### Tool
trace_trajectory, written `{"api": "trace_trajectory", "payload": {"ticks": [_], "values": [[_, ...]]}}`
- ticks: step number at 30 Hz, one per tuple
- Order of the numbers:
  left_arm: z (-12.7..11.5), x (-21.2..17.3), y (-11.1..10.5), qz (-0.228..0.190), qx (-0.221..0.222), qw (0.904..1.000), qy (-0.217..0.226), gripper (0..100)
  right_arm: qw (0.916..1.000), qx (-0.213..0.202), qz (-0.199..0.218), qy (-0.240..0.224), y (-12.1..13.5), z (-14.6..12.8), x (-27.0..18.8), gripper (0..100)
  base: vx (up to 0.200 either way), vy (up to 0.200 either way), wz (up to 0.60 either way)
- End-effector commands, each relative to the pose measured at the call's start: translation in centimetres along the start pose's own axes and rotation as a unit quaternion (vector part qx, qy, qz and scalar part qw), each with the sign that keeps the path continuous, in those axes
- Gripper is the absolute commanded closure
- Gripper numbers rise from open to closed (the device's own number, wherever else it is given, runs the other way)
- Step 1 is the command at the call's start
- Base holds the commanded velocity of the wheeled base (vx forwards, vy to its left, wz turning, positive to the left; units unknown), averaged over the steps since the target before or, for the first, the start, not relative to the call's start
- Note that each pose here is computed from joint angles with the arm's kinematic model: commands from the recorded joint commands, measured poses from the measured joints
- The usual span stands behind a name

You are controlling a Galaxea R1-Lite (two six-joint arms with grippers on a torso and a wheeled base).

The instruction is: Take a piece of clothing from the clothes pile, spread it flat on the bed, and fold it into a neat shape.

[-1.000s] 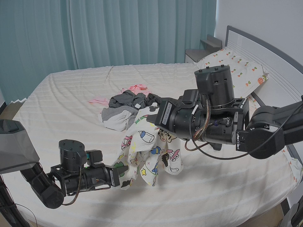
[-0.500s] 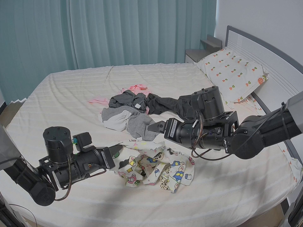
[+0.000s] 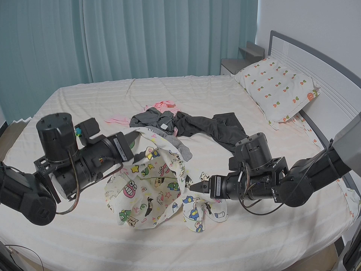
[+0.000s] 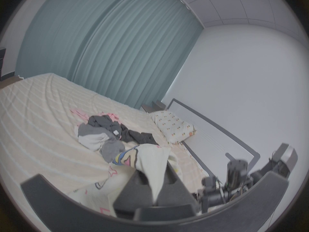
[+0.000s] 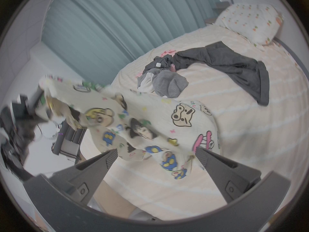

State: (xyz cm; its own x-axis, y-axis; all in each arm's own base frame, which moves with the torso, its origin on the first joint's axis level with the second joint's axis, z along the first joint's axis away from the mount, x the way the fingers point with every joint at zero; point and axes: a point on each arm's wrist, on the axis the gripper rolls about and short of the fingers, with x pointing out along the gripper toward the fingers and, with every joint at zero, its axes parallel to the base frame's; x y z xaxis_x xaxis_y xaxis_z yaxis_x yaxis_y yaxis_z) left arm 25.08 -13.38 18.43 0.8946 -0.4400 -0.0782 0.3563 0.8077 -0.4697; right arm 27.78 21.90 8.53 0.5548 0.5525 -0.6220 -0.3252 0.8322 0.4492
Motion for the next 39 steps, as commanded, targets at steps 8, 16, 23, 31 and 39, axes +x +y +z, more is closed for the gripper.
{"api": "trace_trajectory", "payload": {"ticks": [8,16,23,31,39], "values": [[3.3,-0.1,-5.0,-0.004,-0.009,0.9968,-0.079,100,0.9962,-0.077,0.001,0.04,2.6,-5.4,3.1,0,0.0,0.0,0.0],[3.3,-0.1,-4.9,-0.002,-0.009,0.9966,-0.082,100,0.9958,-0.08,0.021,0.041,5.7,-7.0,3.7,0,0.0,0.0,0.0],[3.5,-0.4,-5.0,-0.001,-0.01,0.9964,-0.085,100,0.9958,-0.084,-0.016,0.032,6.1,-8.0,7.4,0,0.0,0.0,0.0],[3.5,-0.5,-5.0,-0.002,-0.017,0.9962,-0.085,100,0.9938,-0.088,-0.069,0.004,5.7,-8.7,11.0,0,0.0,0.0,0.0],[3.6,-0.8,-5.0,-0.004,-0.029,0.9959,-0.086,100,0.9918,-0.089,-0.089,-0.021,5.4,-8.3,12.6,0,0.0,0.0,0.0]]}}
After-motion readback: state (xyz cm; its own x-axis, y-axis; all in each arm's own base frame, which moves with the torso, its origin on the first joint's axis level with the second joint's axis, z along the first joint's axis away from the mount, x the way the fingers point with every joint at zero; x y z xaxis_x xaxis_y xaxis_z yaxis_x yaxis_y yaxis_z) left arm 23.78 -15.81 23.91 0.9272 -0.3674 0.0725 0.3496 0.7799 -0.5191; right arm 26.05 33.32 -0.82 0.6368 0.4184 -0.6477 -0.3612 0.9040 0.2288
